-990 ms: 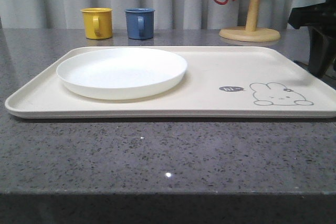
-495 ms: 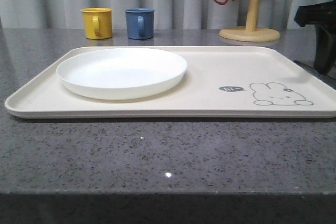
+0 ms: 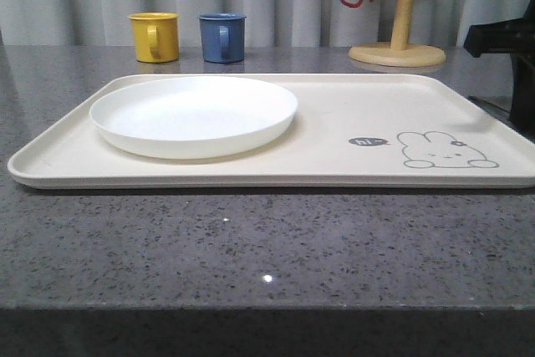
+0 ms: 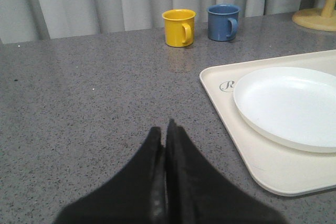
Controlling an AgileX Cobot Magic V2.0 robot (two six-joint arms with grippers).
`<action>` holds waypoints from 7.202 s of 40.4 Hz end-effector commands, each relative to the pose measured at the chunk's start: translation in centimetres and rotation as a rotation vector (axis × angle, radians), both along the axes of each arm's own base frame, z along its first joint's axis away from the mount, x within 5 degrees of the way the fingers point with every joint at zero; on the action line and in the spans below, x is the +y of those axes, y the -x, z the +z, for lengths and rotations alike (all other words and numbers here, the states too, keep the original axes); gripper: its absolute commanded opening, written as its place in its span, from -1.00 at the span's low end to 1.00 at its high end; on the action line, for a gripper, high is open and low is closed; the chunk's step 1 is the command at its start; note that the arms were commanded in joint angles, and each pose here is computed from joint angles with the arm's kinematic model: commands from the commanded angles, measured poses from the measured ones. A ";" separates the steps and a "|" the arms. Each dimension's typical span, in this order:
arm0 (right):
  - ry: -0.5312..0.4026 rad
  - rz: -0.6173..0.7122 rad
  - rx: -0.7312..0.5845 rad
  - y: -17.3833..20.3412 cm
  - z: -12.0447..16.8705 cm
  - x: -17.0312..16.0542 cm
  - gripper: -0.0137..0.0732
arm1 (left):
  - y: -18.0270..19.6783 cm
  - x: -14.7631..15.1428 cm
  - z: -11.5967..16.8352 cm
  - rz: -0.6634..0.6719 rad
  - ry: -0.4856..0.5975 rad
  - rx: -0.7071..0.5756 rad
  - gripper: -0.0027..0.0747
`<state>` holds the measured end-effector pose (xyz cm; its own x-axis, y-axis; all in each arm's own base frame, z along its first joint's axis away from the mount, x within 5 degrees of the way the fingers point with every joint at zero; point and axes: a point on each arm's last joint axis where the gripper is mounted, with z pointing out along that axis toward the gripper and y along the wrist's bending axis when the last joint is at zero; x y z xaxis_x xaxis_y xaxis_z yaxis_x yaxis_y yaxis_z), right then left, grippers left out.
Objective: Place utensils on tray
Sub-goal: 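Lower the right gripper onto the steel fork and grasp it, then carry the fork onto the tray beside the plate and release, then lift the right gripper away and move toward the chopsticks, then grasp the chopsticks with the right gripper and set them beside the fork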
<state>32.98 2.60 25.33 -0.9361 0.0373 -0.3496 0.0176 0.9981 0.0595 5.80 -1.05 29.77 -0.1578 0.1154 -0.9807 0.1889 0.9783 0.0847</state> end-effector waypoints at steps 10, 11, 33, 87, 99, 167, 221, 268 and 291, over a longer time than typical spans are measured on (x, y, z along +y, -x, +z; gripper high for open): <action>-0.011 -0.006 -0.138 0.6 4.2 -0.2 -0.58 | 0.0 0.0 1.5 0.004 0.023 -0.093 -0.98; -0.011 -0.006 -0.141 0.6 4.4 -0.2 -0.58 | 0.0 0.0 1.5 0.004 0.023 -0.093 -0.98; 0.008 0.067 -0.163 3.7 11.2 9.4 -0.58 | 0.0 0.0 1.5 0.004 0.023 -0.093 -0.98; -0.081 -0.031 -0.083 -1.1 3.2 17.1 -0.17 | 0.0 0.0 1.5 0.003 0.025 -0.093 -0.98; -0.018 -0.040 -0.101 -0.9 6.5 16.3 0.00 | 0.0 0.0 1.5 0.003 0.025 -0.093 -0.98; 0.014 -0.074 0.067 1.0 3.1 -5.6 0.00 | 0.0 0.0 1.5 0.003 0.025 -0.093 -0.98; -0.133 0.017 -0.036 3.1 8.8 8.2 -0.74 | 0.0 0.0 1.5 0.003 0.025 -0.093 -0.98; -0.018 -0.009 -0.008 0.6 6.8 9.0 0.05 | 0.0 0.0 1.5 0.003 0.025 -0.093 -0.98; 0.177 -0.127 0.087 0.7 8.3 -6.6 0.08 | 0.0 0.0 1.5 0.003 0.025 -0.093 -0.98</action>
